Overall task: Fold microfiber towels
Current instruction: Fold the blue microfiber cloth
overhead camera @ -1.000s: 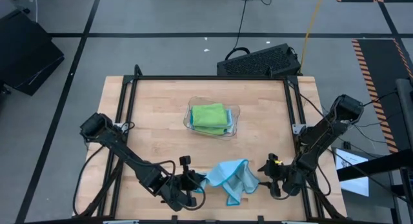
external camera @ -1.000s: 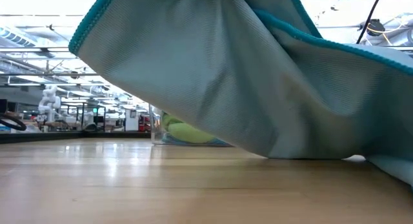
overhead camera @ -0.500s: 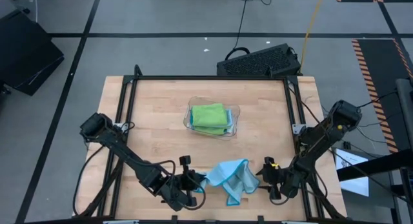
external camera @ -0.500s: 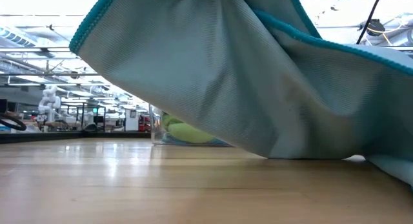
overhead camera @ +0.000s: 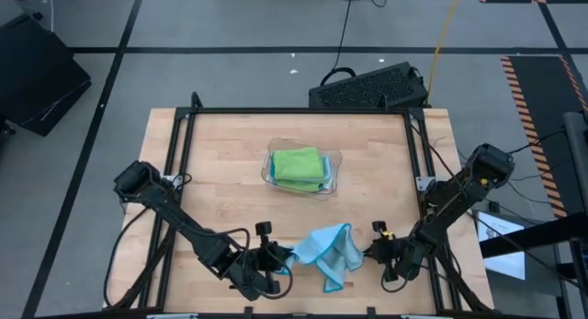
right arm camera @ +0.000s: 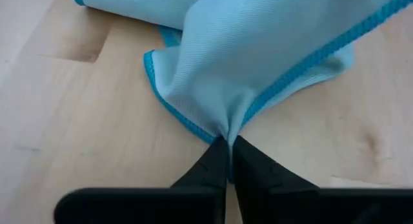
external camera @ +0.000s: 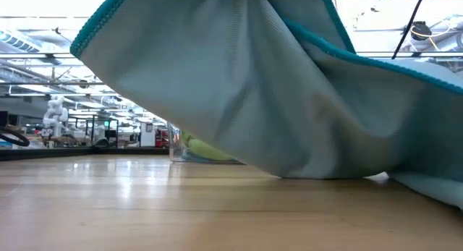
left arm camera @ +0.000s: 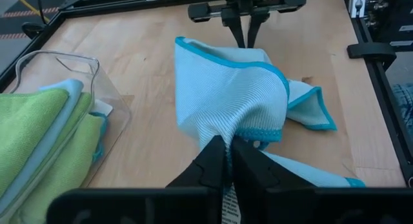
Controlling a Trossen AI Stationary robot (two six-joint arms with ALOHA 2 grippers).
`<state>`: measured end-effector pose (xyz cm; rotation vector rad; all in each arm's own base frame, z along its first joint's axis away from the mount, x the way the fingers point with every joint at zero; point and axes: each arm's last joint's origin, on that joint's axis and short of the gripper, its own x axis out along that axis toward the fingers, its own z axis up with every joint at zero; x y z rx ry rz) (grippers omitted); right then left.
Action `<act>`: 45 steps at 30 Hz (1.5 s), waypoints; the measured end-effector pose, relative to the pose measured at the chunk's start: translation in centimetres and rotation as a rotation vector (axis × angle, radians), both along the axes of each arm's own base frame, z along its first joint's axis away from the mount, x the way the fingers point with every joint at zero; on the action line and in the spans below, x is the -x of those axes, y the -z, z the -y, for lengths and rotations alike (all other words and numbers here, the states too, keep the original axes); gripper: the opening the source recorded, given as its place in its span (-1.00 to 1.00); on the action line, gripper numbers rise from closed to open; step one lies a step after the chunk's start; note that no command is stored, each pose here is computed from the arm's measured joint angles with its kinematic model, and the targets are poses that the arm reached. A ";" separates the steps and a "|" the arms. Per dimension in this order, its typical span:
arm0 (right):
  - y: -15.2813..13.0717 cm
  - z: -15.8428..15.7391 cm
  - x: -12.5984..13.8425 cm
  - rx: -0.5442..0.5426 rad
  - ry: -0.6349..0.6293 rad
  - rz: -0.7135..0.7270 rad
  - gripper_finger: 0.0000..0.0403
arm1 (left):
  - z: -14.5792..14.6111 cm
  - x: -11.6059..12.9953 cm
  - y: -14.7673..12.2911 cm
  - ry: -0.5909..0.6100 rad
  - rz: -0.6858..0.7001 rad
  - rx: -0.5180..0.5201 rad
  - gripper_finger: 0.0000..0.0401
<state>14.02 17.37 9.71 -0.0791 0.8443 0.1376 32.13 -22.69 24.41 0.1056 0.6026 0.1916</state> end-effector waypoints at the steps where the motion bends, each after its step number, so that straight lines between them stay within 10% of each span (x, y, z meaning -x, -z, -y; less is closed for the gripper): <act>1: -0.1 0.1 0.0 0.005 0.001 0.004 -0.95 | 0.0 0.0 0.0 0.002 -0.001 -0.003 -0.85; 18: -3.9 1.1 0.3 0.093 -0.008 0.200 -0.99 | 0.8 -1.4 3.8 -0.069 -0.008 -0.009 -0.25; 37: -4.2 1.5 -0.4 0.134 -0.003 0.238 -0.99 | 5.2 -3.5 5.8 0.286 -0.137 -0.142 -0.23; 45: -4.2 1.5 -0.4 0.127 -0.003 0.234 -0.98 | 3.7 -5.7 6.0 0.315 -0.263 0.026 -0.23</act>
